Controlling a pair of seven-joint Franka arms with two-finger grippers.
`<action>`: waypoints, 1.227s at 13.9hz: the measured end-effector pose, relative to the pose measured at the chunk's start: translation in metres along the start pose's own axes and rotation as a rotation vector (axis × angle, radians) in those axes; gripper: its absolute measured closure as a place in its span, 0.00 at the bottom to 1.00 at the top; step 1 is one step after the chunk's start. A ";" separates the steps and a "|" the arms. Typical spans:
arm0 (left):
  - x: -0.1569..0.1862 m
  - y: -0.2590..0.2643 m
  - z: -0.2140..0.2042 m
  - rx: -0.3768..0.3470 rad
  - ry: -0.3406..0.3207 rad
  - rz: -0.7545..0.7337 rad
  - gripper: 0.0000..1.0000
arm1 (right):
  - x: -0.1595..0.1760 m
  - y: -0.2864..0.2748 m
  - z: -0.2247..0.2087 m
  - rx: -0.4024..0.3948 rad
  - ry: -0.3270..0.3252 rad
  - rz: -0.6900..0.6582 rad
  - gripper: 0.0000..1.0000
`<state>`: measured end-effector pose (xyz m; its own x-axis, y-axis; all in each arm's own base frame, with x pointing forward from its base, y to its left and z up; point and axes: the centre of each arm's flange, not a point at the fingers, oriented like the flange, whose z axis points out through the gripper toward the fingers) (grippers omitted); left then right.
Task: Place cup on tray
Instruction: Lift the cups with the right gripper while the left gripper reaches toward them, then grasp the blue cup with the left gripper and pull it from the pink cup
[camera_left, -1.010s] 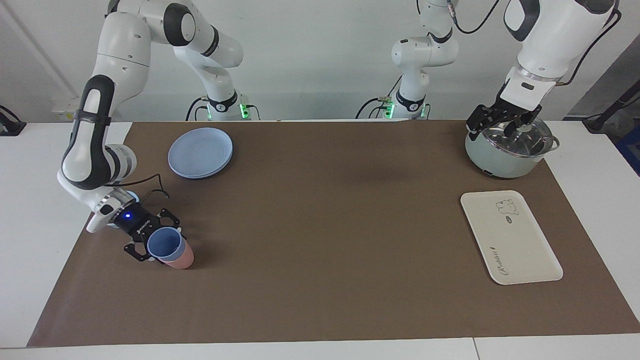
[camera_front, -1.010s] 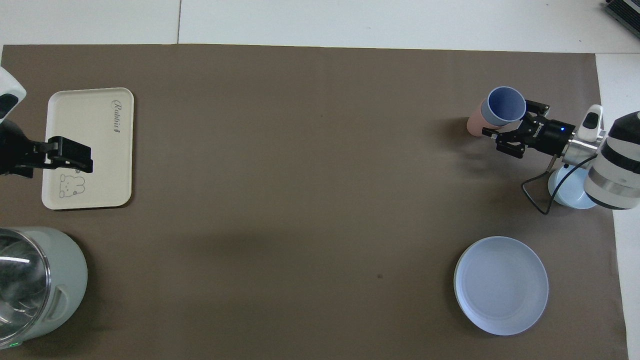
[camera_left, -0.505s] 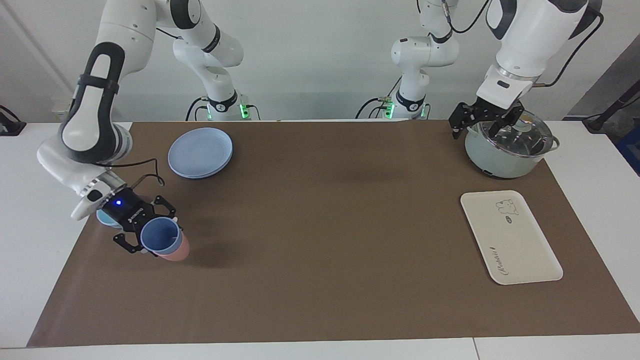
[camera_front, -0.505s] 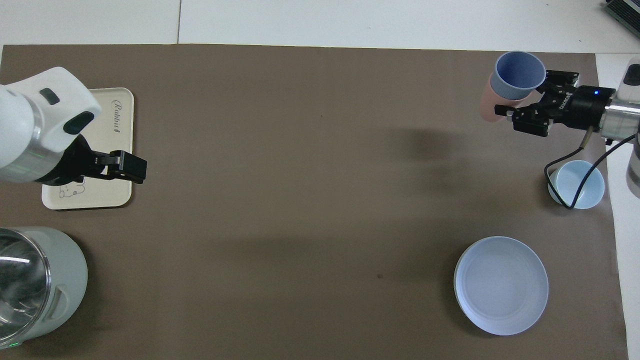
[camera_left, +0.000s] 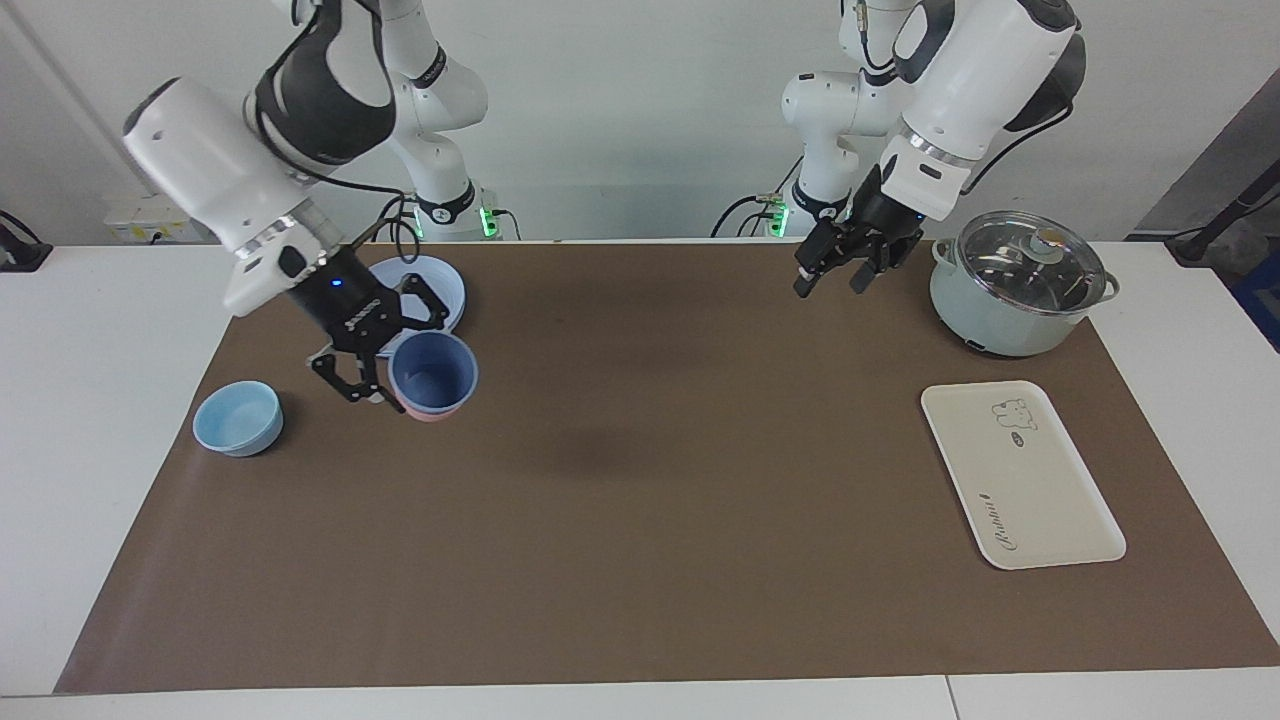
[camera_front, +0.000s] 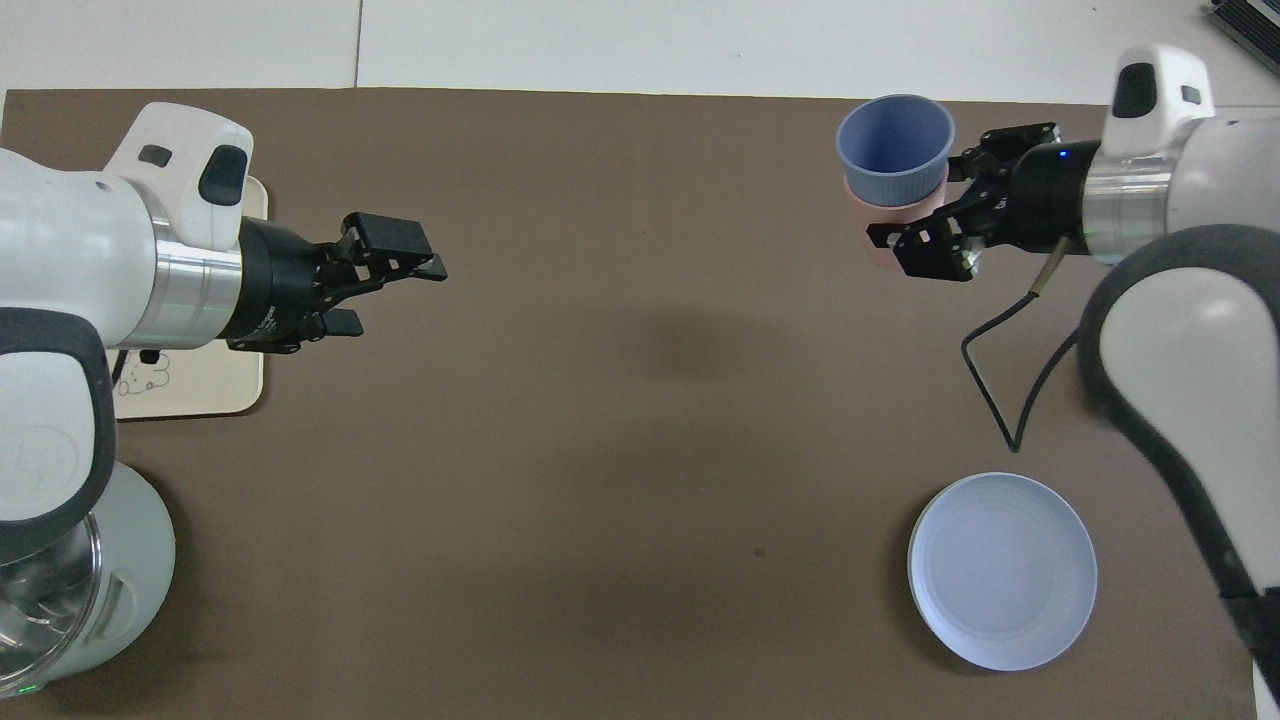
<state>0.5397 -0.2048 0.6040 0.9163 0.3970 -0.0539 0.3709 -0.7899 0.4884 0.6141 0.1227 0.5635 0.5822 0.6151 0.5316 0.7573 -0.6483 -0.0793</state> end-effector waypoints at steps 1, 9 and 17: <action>-0.004 0.014 0.012 -0.082 -0.005 -0.058 0.04 | 0.014 -0.021 0.009 -0.015 -0.032 -0.014 0.19; -0.051 0.085 0.110 -0.321 -0.071 -0.211 0.28 | 0.054 -0.100 0.039 -0.084 -0.121 -0.078 0.19; -0.030 0.101 0.082 -0.407 -0.043 -0.254 0.43 | 0.050 -0.096 0.042 -0.091 -0.118 -0.072 0.19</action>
<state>0.5619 -0.3349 0.5829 0.8129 0.5273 -0.2473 0.5023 -0.4199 0.7560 0.5829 0.2348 0.5620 0.5620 0.7065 0.4302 0.7715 -0.6352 0.0353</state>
